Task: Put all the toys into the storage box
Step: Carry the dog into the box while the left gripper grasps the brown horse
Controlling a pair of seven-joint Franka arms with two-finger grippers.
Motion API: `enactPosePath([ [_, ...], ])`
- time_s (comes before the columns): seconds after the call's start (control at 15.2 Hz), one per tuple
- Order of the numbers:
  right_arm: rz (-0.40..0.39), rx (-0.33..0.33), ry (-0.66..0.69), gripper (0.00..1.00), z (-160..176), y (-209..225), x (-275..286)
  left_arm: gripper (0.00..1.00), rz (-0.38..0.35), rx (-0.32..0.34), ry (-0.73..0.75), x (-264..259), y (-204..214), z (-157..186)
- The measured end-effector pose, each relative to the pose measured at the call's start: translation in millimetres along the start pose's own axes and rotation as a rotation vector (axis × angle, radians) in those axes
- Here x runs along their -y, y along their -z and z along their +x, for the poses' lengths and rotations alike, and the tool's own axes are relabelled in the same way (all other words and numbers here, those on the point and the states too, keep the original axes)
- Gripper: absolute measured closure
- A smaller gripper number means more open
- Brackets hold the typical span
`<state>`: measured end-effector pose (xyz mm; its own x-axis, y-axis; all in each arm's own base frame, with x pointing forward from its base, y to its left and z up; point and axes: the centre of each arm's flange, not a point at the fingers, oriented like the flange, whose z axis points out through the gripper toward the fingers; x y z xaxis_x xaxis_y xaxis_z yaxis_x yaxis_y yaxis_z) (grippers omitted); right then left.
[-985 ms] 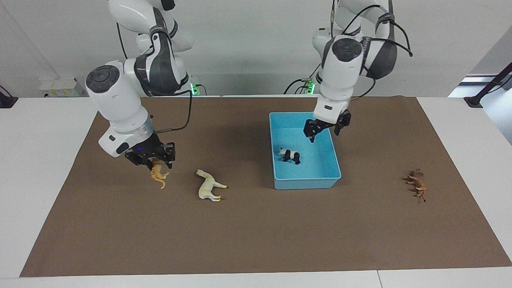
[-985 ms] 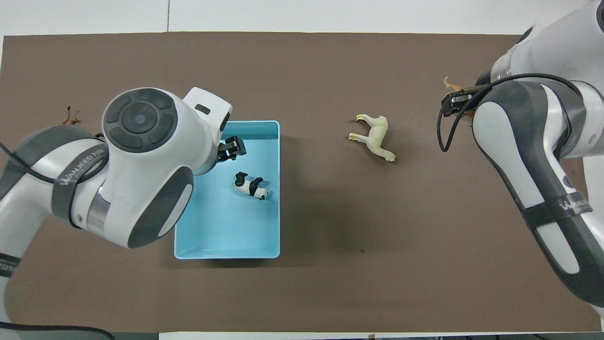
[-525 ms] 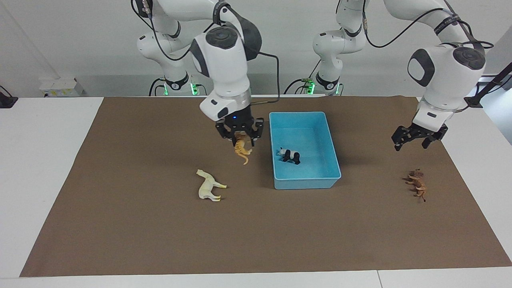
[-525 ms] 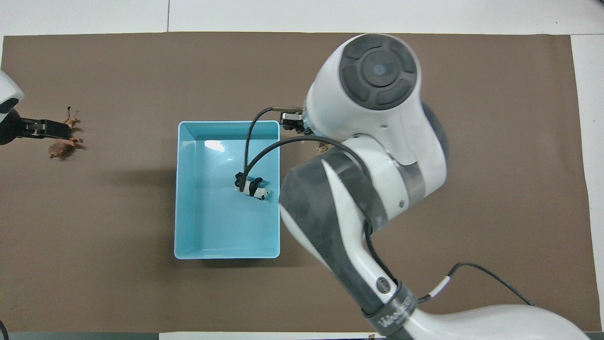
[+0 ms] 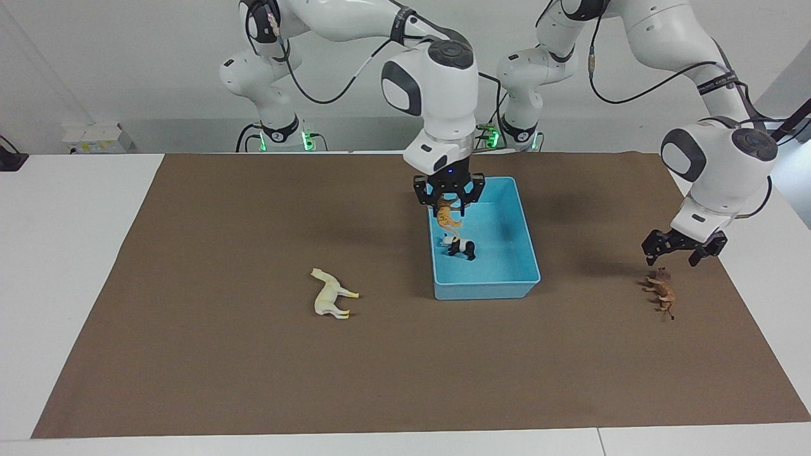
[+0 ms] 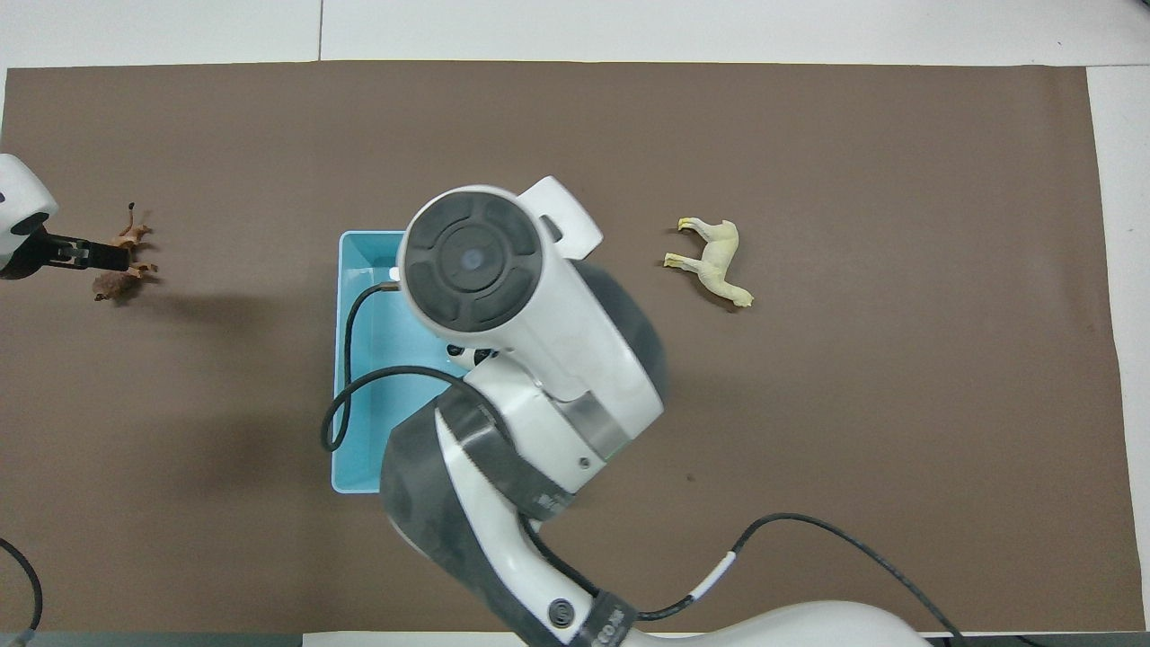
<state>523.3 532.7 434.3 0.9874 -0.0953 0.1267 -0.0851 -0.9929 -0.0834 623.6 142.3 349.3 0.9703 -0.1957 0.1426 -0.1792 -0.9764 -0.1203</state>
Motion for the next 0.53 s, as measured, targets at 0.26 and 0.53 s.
enactPosePath([
  [0.26, -0.006, 0.004, -0.058, 0.29, -11, -10, 15, 0.00, 0.006, -0.022, 0.013, 7, -35, -5],
  [0.53, -0.073, 0.044, -0.115, 0.00, -5, 0, 0, 0.00, 0.012, -0.042, 0.022, 11, -51, -9],
])
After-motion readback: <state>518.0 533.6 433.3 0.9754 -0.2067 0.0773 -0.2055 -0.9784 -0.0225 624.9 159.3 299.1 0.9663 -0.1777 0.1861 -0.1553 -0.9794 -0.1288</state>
